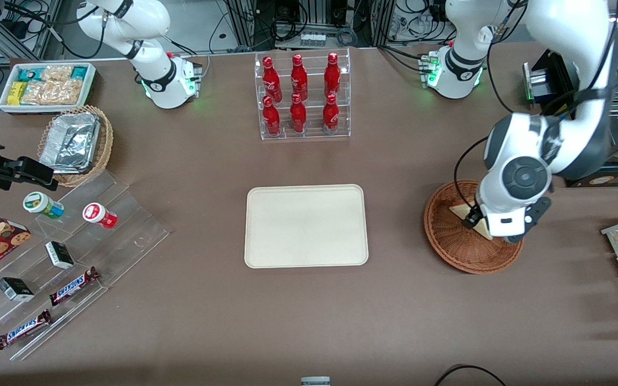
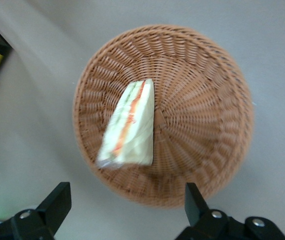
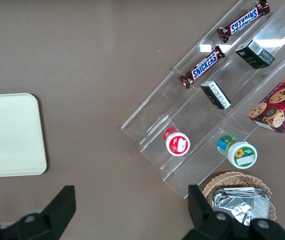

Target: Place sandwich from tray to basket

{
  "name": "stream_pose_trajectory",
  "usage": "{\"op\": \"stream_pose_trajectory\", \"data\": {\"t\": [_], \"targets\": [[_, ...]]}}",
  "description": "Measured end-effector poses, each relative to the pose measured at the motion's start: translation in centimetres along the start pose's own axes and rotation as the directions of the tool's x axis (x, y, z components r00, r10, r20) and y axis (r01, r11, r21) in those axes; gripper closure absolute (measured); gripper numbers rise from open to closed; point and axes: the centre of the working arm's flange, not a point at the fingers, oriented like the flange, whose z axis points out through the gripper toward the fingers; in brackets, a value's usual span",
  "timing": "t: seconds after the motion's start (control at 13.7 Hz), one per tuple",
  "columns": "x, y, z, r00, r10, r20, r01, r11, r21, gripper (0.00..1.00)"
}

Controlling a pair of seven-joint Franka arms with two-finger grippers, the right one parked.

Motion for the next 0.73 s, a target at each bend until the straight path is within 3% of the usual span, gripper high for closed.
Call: {"op": "stream_pose_trajectory", "data": {"t": [0.15,0.44,0.58,0.73], "targets": [[0.3,-1.8,-5.4,0.998,0.053,0.019,-0.053,0.999,-0.008,0.0],[0.8,-7.1,-13.5,0.972,0.235,-0.003,-0.235,0.971,-0.031,0.0],[2.3,-10.6,-15.3,0.94,0.34,-0.007,-0.34,0.94,-0.04,0.0],[4.0,-13.7,-16.1,0.897,0.441,-0.008,-0.441,0.894,-0.076,0.0]]}}
